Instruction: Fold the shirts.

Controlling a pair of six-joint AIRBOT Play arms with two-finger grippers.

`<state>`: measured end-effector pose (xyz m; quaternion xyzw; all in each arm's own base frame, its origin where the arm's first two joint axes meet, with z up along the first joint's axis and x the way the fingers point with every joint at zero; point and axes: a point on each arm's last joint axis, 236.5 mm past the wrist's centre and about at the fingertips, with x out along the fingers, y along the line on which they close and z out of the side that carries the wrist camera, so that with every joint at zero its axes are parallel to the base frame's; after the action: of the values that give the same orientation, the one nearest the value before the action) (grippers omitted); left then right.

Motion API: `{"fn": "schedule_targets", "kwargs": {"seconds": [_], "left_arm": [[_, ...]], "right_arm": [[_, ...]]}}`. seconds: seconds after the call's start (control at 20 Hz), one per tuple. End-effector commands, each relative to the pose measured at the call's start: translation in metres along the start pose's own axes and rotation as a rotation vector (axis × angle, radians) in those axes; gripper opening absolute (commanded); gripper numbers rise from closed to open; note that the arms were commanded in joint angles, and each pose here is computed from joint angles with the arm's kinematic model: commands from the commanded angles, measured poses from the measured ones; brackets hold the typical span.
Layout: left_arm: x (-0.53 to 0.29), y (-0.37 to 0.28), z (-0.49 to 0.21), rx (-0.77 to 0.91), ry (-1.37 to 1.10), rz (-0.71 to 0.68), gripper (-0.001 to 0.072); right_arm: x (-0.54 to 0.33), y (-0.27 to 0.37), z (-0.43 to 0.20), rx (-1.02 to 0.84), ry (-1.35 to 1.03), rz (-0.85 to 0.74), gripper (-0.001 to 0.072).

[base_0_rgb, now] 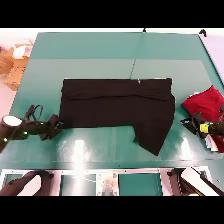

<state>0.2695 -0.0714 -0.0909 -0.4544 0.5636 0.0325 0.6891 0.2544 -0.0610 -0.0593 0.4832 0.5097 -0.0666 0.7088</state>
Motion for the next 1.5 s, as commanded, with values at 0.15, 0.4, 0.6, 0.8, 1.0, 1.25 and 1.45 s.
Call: {"fn": "schedule_targets", "kwargs": {"seconds": [0.15, 0.4, 0.6, 0.8, 1.0, 1.25, 1.45], "left_arm": [[0.01, -0.015, 0.041, -0.038, -0.284, -0.055, 0.0531], [0.015, -0.015, 0.019, 0.038, -0.19, -0.045, 0.0025], [0.016, -0.015, 0.016, 0.055, -0.174, -0.044, 0.0025], [0.016, -0.015, 0.017, 0.054, -0.181, -0.044, 0.0025], [0.016, -0.015, 0.017, 0.055, -0.181, -0.044, 0.0025], [0.009, -0.032, 0.017, 0.173, -0.161, -0.061, 0.0025], [-0.011, -0.037, 0.009, 0.303, -0.043, 0.029, 0.0024]], "right_arm": [[0.009, -0.006, -0.012, 0.04, 0.009, 0.005, 0.0221], [0.009, -0.013, -0.023, 0.064, 0.055, -0.024, 0.0425], [0.02, -0.035, -0.053, 0.139, 0.128, -0.078, 0.0489], [0.042, -0.037, -0.078, 0.174, 0.166, -0.047, 0.0487], [0.067, -0.036, -0.095, 0.118, 0.237, -0.061, 0.035], [0.07, 0.007, -0.071, 0.05, 0.193, 0.096, 0.0017], [0.049, 0.023, -0.065, -0.023, 0.199, 0.093, 0.0015]]}}
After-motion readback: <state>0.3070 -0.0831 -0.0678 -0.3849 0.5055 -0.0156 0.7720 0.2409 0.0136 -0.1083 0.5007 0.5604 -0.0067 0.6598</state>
